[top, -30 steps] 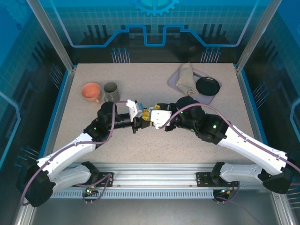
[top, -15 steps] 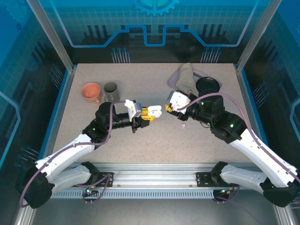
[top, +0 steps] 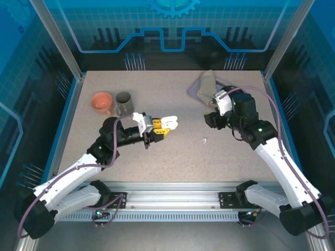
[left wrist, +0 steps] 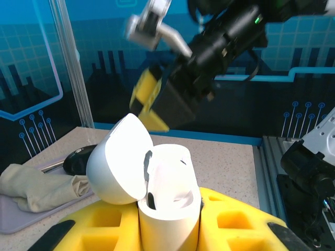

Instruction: Insert the wireless bluetooth earbuds into the charging case

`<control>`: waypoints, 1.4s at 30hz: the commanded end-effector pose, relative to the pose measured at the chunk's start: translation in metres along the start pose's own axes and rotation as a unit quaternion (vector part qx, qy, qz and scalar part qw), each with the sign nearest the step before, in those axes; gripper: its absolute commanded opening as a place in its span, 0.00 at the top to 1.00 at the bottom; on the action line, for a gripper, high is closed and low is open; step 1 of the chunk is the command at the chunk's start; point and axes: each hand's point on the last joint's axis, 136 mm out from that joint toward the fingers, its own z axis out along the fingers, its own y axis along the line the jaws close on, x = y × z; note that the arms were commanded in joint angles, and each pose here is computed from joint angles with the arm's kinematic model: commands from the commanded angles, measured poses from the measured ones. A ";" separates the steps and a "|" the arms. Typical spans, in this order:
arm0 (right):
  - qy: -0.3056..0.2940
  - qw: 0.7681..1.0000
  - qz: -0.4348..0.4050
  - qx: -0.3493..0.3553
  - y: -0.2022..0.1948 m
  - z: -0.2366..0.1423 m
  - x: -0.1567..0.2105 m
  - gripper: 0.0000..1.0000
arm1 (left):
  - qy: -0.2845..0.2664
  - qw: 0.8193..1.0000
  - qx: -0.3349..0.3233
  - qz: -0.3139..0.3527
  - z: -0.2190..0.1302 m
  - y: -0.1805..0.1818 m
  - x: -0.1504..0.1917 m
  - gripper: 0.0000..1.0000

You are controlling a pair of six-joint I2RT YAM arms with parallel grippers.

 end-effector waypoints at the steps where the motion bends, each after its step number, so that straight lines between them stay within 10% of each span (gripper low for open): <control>1: 0.093 0.991 0.092 -0.028 0.001 0.024 0.052 0.42 | -0.019 1.000 0.000 0.025 -0.004 -0.004 -0.012 1.00; 16: 0.290 0.938 0.186 -0.039 -0.018 0.121 0.169 0.49 | -0.010 1.000 -0.003 0.022 -0.006 -0.005 -0.009 1.00; 42: 0.362 0.918 0.164 -0.018 -0.019 0.147 0.188 0.59 | -0.004 1.000 -0.007 0.026 -0.006 -0.003 -0.009 1.00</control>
